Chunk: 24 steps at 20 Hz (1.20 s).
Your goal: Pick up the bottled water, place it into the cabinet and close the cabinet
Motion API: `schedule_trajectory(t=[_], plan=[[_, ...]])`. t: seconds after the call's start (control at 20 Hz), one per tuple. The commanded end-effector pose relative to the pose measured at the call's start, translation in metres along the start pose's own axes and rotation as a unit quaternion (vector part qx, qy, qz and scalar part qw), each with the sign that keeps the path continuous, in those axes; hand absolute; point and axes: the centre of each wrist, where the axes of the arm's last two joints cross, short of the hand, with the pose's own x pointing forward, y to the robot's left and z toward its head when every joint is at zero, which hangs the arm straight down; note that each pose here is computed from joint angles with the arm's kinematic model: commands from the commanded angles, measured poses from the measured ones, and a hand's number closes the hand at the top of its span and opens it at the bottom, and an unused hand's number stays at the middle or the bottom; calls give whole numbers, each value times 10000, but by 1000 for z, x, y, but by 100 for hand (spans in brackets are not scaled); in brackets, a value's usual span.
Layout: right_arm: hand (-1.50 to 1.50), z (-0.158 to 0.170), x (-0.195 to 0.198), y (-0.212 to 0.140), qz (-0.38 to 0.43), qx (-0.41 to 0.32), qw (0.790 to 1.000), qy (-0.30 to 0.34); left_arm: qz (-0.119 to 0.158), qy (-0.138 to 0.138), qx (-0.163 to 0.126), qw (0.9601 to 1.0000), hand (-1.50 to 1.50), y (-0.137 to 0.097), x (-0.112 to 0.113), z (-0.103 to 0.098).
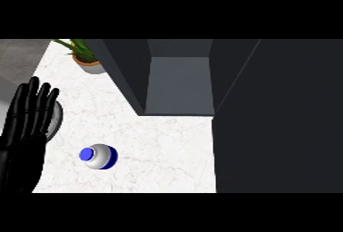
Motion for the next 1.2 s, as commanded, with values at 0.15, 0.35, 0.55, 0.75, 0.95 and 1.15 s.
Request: schedule_trajectory(t=[0.15, 0.35, 0.55, 0.75, 0.95, 1.15], plan=[[-150, 13, 10, -1, -157, 125, 9997, -160, 762, -443, -1612, 9830, -150, 19, 3, -9], [-150, 32, 3, 9, -833, 467, 9895, 1088, 1410, 789, -2567, 9529, -150, 23, -20, 18], [-150, 59, 36, 5, -992, 439, 9872, 1169, 1562, 871, -2694, 9463, -150, 60, -7, 39], [-150, 80, 66, 7, -968, 516, 9863, 1231, 1516, 1005, -2756, 9439, -150, 72, 7, 40], [-150, 79, 80, 7, -1050, 430, 9866, 1174, 1389, 1084, -2711, 9463, -150, 90, 25, 44], [-150, 91, 86, 3, -956, 480, 9870, 1200, 1258, 1159, -2624, 9497, -150, 98, 21, 53]])
